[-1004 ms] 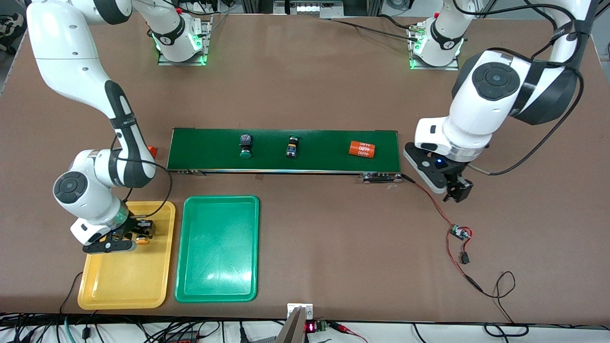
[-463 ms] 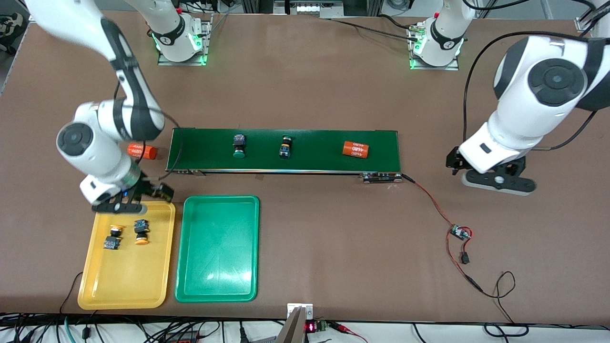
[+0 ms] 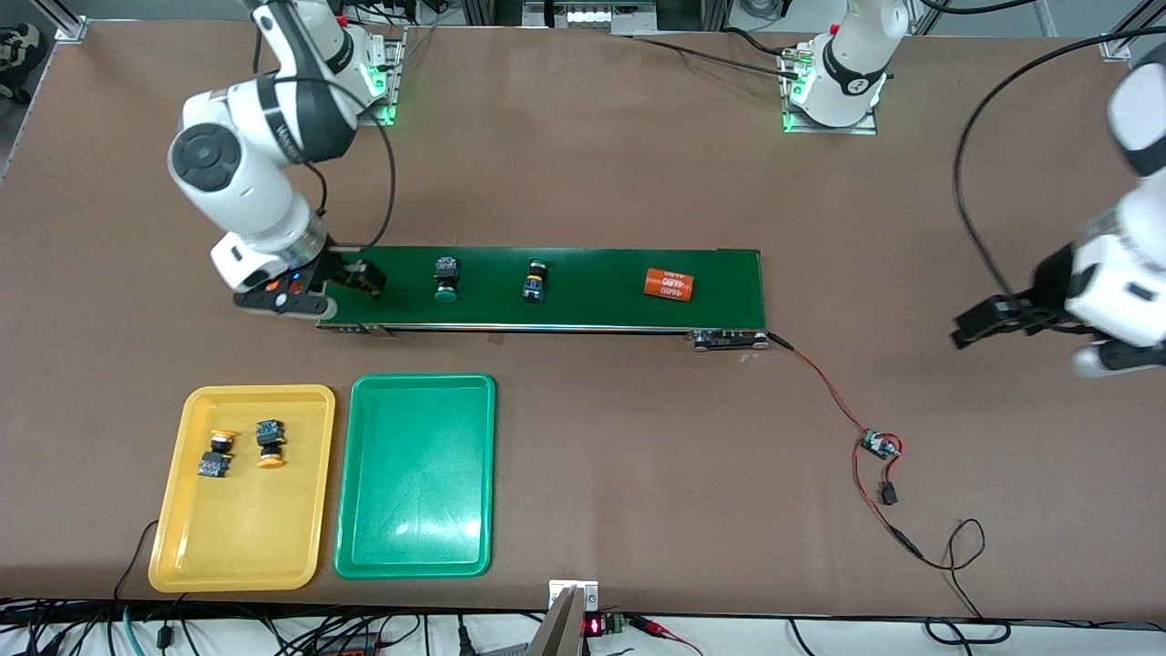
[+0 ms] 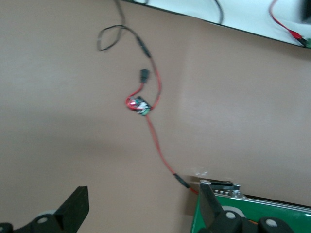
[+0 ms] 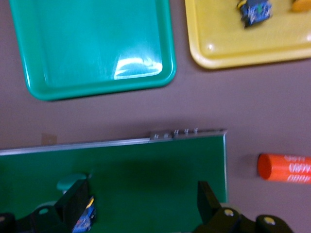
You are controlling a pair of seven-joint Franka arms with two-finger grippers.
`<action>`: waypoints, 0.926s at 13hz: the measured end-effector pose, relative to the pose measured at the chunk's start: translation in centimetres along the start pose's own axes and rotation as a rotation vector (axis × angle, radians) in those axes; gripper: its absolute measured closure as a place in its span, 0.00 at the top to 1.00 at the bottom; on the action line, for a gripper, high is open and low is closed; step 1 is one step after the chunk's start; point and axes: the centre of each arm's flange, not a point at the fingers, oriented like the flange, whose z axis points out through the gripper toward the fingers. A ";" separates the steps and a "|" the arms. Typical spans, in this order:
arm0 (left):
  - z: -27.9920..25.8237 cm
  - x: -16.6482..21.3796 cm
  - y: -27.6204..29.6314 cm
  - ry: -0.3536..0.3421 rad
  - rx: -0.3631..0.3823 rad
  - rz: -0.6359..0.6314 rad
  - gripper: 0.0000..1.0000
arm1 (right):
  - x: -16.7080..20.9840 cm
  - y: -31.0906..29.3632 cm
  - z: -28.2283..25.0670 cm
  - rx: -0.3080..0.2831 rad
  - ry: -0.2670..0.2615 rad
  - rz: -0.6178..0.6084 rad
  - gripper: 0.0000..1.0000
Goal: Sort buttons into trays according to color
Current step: 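Move the right gripper to the conveyor end and grasp the green button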
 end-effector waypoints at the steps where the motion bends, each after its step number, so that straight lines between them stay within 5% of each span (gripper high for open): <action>1: -0.5 -0.3 -0.8 -0.016 0.008 -0.006 1.00 | -1.1 -0.7 0.4 0.001 -0.011 0.001 1.00; 4: -1.2 -1.4 -2.0 -0.078 0.029 -0.019 1.00 | -3.0 -1.8 1.5 0.020 -0.041 0.003 0.97; 12: -0.5 -1.7 -1.5 -0.070 0.055 0.034 1.00 | -5.2 -2.1 5.6 0.030 -0.053 -0.011 0.98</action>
